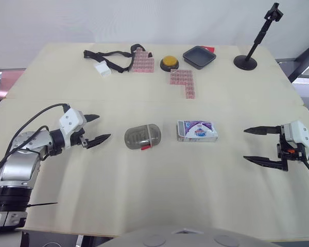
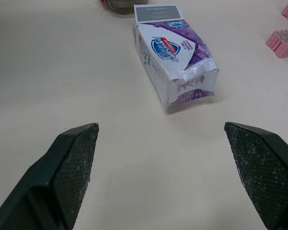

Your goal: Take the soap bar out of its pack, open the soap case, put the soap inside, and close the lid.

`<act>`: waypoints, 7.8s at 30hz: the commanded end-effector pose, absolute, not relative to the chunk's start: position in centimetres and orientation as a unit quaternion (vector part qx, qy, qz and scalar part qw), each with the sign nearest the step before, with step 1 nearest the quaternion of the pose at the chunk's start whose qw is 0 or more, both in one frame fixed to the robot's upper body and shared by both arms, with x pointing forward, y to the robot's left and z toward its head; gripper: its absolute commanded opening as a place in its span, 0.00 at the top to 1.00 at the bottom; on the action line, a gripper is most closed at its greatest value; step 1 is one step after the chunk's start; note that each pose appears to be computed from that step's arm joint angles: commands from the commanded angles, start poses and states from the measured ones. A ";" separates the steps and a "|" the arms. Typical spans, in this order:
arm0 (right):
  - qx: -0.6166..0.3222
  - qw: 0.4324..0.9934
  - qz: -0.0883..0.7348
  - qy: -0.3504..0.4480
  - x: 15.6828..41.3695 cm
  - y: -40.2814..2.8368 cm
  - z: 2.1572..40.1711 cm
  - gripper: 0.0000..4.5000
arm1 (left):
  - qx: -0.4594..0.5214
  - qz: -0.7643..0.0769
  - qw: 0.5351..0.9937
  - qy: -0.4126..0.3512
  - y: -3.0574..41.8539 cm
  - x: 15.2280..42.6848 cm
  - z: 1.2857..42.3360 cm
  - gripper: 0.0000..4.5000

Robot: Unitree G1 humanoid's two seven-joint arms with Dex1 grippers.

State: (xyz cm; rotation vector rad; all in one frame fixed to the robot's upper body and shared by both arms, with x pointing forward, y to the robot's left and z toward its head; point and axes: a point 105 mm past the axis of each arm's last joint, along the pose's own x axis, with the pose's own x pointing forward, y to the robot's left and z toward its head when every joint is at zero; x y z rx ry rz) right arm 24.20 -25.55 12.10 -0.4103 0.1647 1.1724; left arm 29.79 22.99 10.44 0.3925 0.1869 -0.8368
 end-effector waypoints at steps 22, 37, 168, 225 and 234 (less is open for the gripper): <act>-0.253 0.812 0.515 0.105 25.9 -27.0 13.3 0.00 | 0.143 -0.493 0.858 0.008 21.0 28.9 14.4 0.00; -0.307 0.748 0.576 0.118 29.6 -18.4 14.7 0.00 | 0.111 -0.643 0.758 -0.006 13.2 23.8 14.3 0.00; 0.063 0.969 -0.161 0.175 31.0 -29.6 12.7 0.62 | 0.131 -0.589 0.796 -0.039 14.1 25.4 13.8 0.00; -0.170 0.839 0.516 0.028 24.2 -21.1 15.0 0.01 | 0.175 -0.616 0.768 -0.005 14.4 27.3 14.4 0.00; -0.128 0.816 0.560 0.064 22.7 -20.9 13.9 0.01 | 0.232 -0.604 0.762 0.009 14.9 28.9 13.4 0.00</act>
